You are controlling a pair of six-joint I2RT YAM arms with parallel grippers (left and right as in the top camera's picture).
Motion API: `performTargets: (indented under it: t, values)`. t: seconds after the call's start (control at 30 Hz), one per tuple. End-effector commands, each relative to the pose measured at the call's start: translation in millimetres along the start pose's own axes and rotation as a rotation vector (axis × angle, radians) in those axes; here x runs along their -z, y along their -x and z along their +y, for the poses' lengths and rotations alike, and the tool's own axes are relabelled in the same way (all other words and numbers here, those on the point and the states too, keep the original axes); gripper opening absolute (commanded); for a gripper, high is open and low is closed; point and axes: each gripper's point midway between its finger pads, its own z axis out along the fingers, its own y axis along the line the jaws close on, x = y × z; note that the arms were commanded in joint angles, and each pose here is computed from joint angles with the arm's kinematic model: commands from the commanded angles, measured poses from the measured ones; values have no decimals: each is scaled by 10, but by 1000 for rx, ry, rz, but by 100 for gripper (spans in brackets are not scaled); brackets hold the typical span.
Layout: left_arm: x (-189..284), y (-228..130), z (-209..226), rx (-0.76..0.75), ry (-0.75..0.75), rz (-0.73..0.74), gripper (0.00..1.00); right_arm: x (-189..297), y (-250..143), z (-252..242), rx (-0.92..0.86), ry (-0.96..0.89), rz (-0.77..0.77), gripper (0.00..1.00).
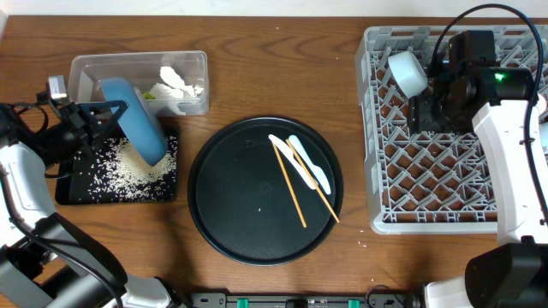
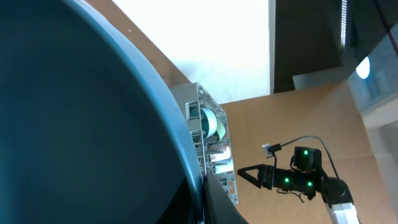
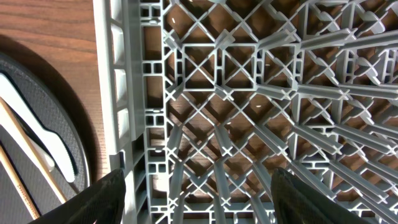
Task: Sort waste into correct bins and load items into the dishwasher rack
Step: 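Hold the blue bowl tipped over the black tray, shaking out rice, then carry the blue bowl back and set it on the round tray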
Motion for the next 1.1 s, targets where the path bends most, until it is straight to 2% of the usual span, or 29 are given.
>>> performTargets:
  t: [0.0, 0.13, 0.37, 0.6, 0.8, 1.07]
  values:
    - [11, -1, -27, 23, -11, -3, 6, 43, 16, -27, -18, -8, -15, 71]
    - [3, -27, -273, 2, -116, 5, 6, 43, 16, -27, -18, -8, -15, 71]
    - [-317, -338, -619, -95, -115, 117, 6, 43, 20, -27, -18, -8, -16, 71]
    - [-928, -1005, -295, -188, 233, 361, 6, 43, 19, -27, -18, -7, -16, 71]
    - [-1323, -1585, 47, -359, 533, 564, 6, 43, 18, -27, -18, -7, -15, 71]
    - [-1721, -2083, 310, -508, 758, 662, 6, 43, 11, -25, -18, -7, -13, 71]
